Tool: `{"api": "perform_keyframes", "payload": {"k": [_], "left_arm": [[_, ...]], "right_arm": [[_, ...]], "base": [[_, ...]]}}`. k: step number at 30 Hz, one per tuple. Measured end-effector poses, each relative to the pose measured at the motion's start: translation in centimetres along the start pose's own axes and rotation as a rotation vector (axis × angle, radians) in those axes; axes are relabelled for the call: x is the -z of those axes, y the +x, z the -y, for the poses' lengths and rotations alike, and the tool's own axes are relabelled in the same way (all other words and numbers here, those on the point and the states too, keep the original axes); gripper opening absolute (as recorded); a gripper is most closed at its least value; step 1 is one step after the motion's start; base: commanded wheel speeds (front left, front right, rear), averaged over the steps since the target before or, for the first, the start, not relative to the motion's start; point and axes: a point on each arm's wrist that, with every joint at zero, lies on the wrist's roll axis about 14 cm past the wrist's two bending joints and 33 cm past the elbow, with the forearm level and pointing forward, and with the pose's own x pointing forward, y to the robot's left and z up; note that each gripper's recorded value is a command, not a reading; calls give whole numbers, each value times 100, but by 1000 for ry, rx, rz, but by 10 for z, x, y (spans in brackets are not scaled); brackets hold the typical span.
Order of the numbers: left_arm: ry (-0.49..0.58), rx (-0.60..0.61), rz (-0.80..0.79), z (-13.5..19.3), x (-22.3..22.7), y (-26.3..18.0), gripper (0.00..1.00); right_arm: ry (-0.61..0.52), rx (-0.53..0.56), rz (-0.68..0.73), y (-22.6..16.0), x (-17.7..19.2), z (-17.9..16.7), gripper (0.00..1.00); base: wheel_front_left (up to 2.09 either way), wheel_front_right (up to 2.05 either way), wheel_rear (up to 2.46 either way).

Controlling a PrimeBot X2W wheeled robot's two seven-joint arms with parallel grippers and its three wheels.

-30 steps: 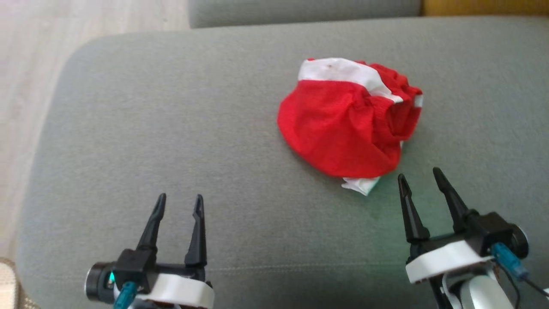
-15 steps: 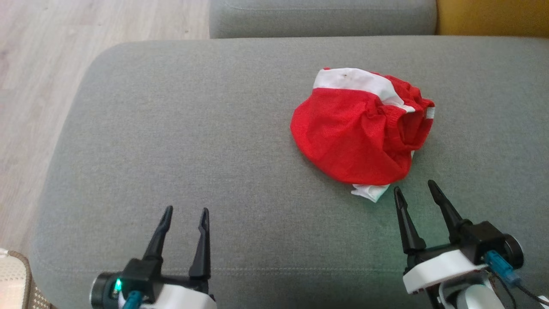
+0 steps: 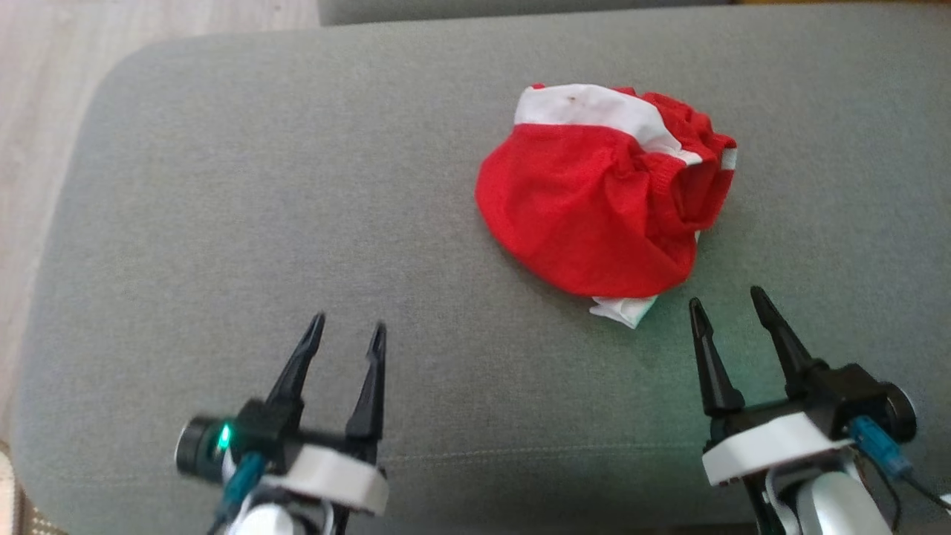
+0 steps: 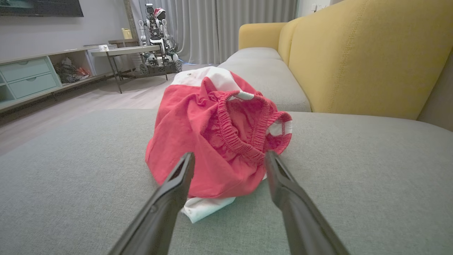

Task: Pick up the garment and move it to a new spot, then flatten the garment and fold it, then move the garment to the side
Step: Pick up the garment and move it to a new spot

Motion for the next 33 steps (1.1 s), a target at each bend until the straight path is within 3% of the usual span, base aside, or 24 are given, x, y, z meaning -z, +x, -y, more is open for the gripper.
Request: {"api": "perform_keyframes", "payload": {"k": [10,16,27,32,33], "left_arm": [[-14,339,72,68,-20,88,100],[-15,572,-73,134,10,111,100],[86,646,-245,157,72,144,100],[111,643,-219,158,80,158,100],[113,651,-209,159,80,160,0]], "right_arm": [[0,54,6,11,0,20,100],[2,112,-4,14,4,40,100],[4,181,-48,20,21,66,100],[2,190,-50,26,23,71,100],[2,191,-52,26,24,72,100]], "base": [[0,0,0],[0,0,0],[0,0,0],[0,0,0],[0,0,0]]}}
